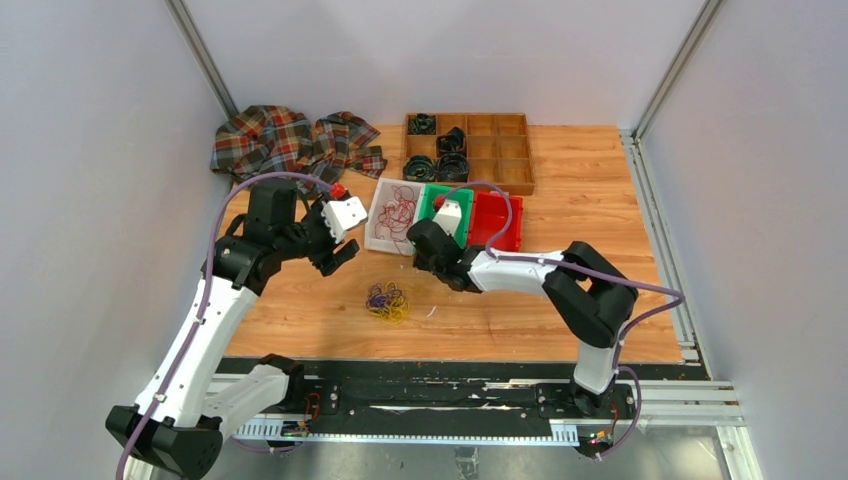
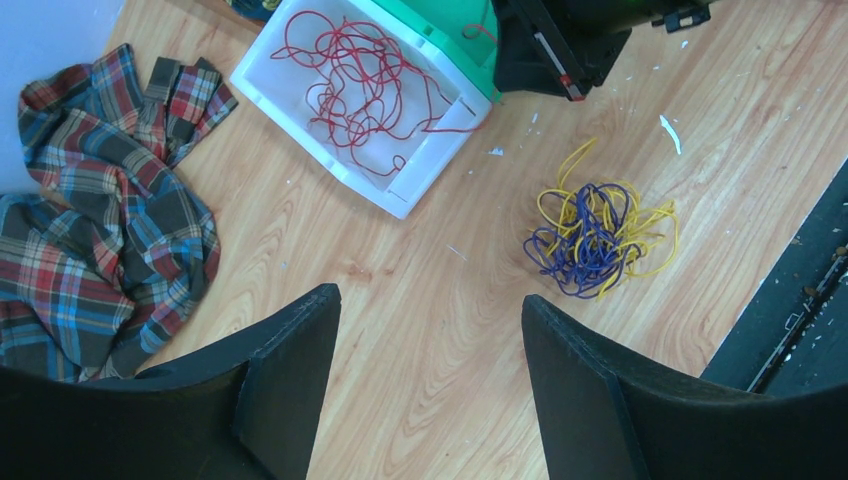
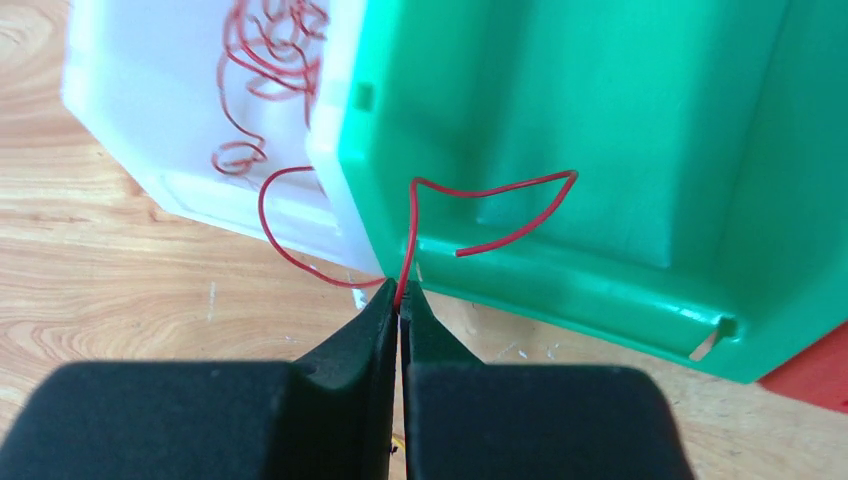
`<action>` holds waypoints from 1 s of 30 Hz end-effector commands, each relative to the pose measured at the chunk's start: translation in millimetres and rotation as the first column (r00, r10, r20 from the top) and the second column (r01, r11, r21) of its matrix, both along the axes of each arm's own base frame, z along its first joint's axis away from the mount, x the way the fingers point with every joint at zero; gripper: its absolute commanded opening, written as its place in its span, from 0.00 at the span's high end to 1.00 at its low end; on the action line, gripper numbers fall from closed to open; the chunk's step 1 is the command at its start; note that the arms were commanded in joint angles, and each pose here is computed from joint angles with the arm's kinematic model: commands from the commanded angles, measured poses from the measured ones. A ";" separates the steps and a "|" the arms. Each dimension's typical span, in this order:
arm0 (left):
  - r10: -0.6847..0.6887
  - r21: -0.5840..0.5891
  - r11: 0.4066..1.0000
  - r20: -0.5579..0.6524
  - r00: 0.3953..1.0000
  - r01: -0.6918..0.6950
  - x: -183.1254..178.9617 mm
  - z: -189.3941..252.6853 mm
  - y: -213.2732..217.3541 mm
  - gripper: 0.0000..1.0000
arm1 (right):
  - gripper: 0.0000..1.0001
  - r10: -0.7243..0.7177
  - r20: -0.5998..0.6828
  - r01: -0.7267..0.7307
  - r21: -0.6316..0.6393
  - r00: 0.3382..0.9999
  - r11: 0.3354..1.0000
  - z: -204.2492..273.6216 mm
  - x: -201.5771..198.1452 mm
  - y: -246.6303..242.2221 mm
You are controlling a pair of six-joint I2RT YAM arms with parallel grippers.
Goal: Untangle the cables
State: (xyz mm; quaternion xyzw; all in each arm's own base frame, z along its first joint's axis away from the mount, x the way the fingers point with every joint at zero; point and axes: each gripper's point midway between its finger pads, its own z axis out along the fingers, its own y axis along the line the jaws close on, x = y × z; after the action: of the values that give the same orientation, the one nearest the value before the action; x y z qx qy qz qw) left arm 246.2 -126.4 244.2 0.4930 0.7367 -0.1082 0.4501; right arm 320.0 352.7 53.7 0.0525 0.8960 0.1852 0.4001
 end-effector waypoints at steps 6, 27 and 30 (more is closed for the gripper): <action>-0.017 -0.017 1.000 0.024 1.000 0.018 -3.1 11.5 -1.0 0.29 | 1.00 0.046 0.285 -0.042 -0.019 0.957 0.999 99.8 29.6 6.7; -0.024 -0.011 1.000 0.026 0.999 0.024 -4.6 10.9 1.0 0.29 | 0.99 0.336 0.027 -0.327 -0.162 0.942 0.931 50.6 80.4 58.1; -0.025 -0.011 1.000 0.023 0.999 0.026 -3.9 10.4 0.5 0.29 | 0.99 0.326 -0.001 -0.319 -0.195 0.946 0.927 41.3 83.5 45.0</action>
State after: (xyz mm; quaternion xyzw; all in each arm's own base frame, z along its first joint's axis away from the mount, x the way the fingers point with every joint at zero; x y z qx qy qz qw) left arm 242.7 -125.6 243.4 0.4980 0.7346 -0.1116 0.4471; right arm 402.4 411.5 90.7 -0.1388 0.8898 0.1713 0.3997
